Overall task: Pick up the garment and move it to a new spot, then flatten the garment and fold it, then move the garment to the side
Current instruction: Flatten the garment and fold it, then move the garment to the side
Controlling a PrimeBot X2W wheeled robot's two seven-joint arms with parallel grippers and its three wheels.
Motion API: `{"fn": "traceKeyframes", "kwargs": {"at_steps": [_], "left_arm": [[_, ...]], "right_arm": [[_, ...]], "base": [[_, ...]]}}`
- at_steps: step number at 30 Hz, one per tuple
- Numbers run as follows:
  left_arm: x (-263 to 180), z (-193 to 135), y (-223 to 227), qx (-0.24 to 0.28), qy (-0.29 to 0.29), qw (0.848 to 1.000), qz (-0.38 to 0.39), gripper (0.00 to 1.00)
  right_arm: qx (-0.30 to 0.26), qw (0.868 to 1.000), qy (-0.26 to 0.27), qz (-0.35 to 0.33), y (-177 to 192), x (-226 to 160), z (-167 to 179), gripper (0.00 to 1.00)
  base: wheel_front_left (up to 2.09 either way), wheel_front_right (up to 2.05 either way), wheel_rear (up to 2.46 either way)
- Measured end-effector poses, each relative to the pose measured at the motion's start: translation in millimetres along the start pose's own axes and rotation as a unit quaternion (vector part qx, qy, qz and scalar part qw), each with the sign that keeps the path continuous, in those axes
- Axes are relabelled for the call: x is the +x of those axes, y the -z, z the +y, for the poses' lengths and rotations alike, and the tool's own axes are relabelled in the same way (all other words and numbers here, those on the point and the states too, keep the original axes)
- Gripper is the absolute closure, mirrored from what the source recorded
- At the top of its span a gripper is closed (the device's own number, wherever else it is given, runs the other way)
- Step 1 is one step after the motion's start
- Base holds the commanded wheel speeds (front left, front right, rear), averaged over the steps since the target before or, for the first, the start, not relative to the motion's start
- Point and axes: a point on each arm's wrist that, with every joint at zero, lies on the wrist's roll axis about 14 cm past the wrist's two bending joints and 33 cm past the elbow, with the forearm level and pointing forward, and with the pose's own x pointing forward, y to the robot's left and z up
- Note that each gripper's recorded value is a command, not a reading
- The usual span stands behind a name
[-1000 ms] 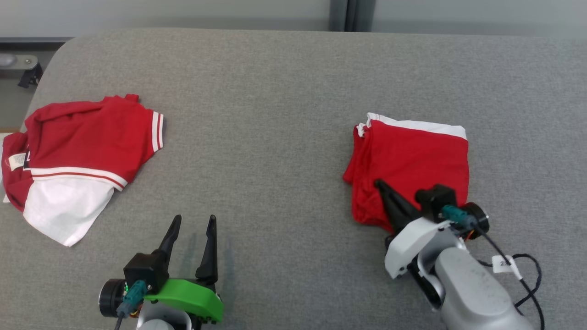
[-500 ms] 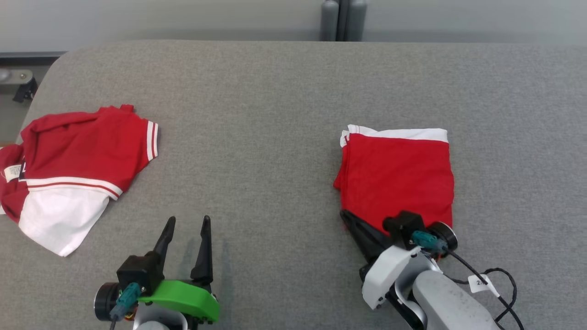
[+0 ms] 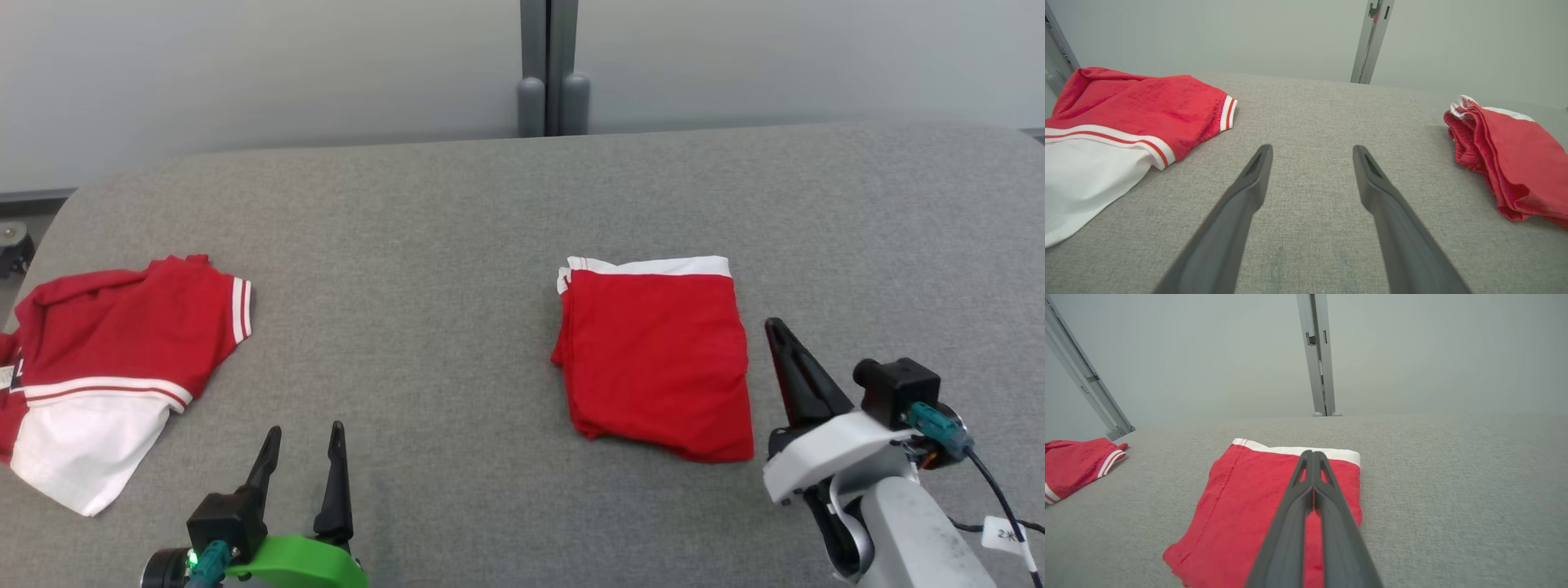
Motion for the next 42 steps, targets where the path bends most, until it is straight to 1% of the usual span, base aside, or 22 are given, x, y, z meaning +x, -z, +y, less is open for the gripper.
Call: {"fn": "traceKeyframes", "kwargs": {"at_steps": [1, 2, 3, 4, 5, 7, 13, 17, 21, 24, 27, 29, 32, 36, 38, 40, 41, 42], "left_arm": [[-0.4, -0.8, -0.2, 0.0, 0.001, 1.0, 0.0, 0.0], [-0.2, -2.7, -0.4, 0.0, 0.004, 1.0, -0.001, 0.0], [0.0, -4.8, -0.4, 0.0, 0.008, 1.0, -0.001, 0.0], [-0.1, -6.6, -0.4, 0.001, 0.011, 1.0, -0.001, 0.0], [0.0, -8.1, -0.5, 0.001, 0.013, 1.0, -0.001, 0.0], [-0.1, -11.2, -0.7, 0.002, 0.019, 1.0, -0.001, 0.0], [-3.8, -14.8, 2.4, 0.016, 0.026, 1.0, 0.004, 0.0], [-7.4, -16.7, 3.7, 0.028, 0.031, 0.999, 0.005, 0.0], [-8.5, -16.9, 4.7, 0.028, 0.031, 0.999, 0.007, 0.0], [-8.3, -17.0, 7.9, 0.024, 0.031, 0.999, 0.012, 0.0], [-2.8, -19.6, 8.0, 0.021, 0.036, 0.999, 0.012, 0.0], [7.1, -23.5, 4.1, 0.02, 0.043, 0.999, 0.007, 0.0], [17.7, -25.9, 5.4, 0.018, 0.05, 0.999, 0.009, 0.0], [25.5, -23.8, 15.6, 0.012, 0.05, 0.998, 0.024, 0.0], [29.5, -22.3, 19.1, 0.01, 0.049, 0.998, 0.029, 0.0], [32.8, -21.7, 23.4, 0.009, 0.049, 0.998, 0.035, 0.0], [34.0, -21.1, 24.7, 0.009, 0.049, 0.998, 0.037, 0.0], [34.8, -20.2, 26.7, 0.008, 0.048, 0.998, 0.04, 0.0]], "right_arm": [[-0.004, 1.0, 0.013, 0.002, 0.3, -4.7, -9.0, 0.99], [-0.01, 1.0, 0.029, 0.004, 1.1, -10.6, -20.0, 0.89], [-0.016, 0.999, 0.043, 0.008, 2.5, -16.8, -30.1, 0.67], [-0.02, 0.998, 0.06, 0.01, 3.5, -23.0, -40.7, 0.13], [-0.02, 0.997, 0.072, 0.014, 5.7, -28.2, -47.7, 0.0], [-0.025, 0.995, 0.091, 0.022, 9.6, -39.4, -59.3, 0.0], [-0.022, 0.992, 0.123, 0.03, 15.5, -59.1, -74.6, 0.0], [-0.017, 0.991, 0.128, 0.041, 24.1, -67.7, -74.9, 0.0], [-0.007, 0.991, 0.122, 0.046, 28.4, -66.2, -69.9, 0.0], [0.01, 0.991, 0.12, 0.06, 39.3, -63.8, -66.5, 0.0], [0.019, 0.992, 0.107, 0.061, 40.6, -47.7, -59.4, 0.0], [0.026, 0.994, 0.094, 0.056, 37.4, -27.6, -53.4, 0.0], [0.051, 0.993, 0.084, 0.073, 49.3, -4.2, -46.1, 0.0], [0.054, 0.993, 0.062, 0.083, 55.4, 31.5, -35.7, 0.0], [0.048, 0.992, 0.051, 0.103, 68.6, 39.2, -29.9, 0.0], [0.036, 0.989, 0.045, 0.136, 89.3, 40.8, -27.4, 0.0], [0.034, 0.987, 0.045, 0.15, 98.4, 39.9, -27.7, 0.06], [0.034, 0.985, 0.045, 0.165, 108.0, 38.9, -27.6, 0.51]], "base": [[0.0, 0.0, 0.0], [0.0, 0.0, 0.0], [0.0, 0.0, 0.0], [0.0, 0.0, 0.0], [0.0, 0.0, 0.0], [0.0, 0.0, 0.0], [0.0, 0.0, 0.0], [0.0, 0.0, 0.0], [0.0, 0.0, 0.0], [0.0, 0.0, 0.0], [0.0, 0.0, 0.0], [0.0, 0.0, 0.0], [0.0, 0.0, 0.0], [0.0, 0.0, 0.0], [0.0, 0.0, 0.0], [0.0, 0.0, 0.0], [0.0, 0.0, 0.0], [0.0, 0.0, 0.0]]}}
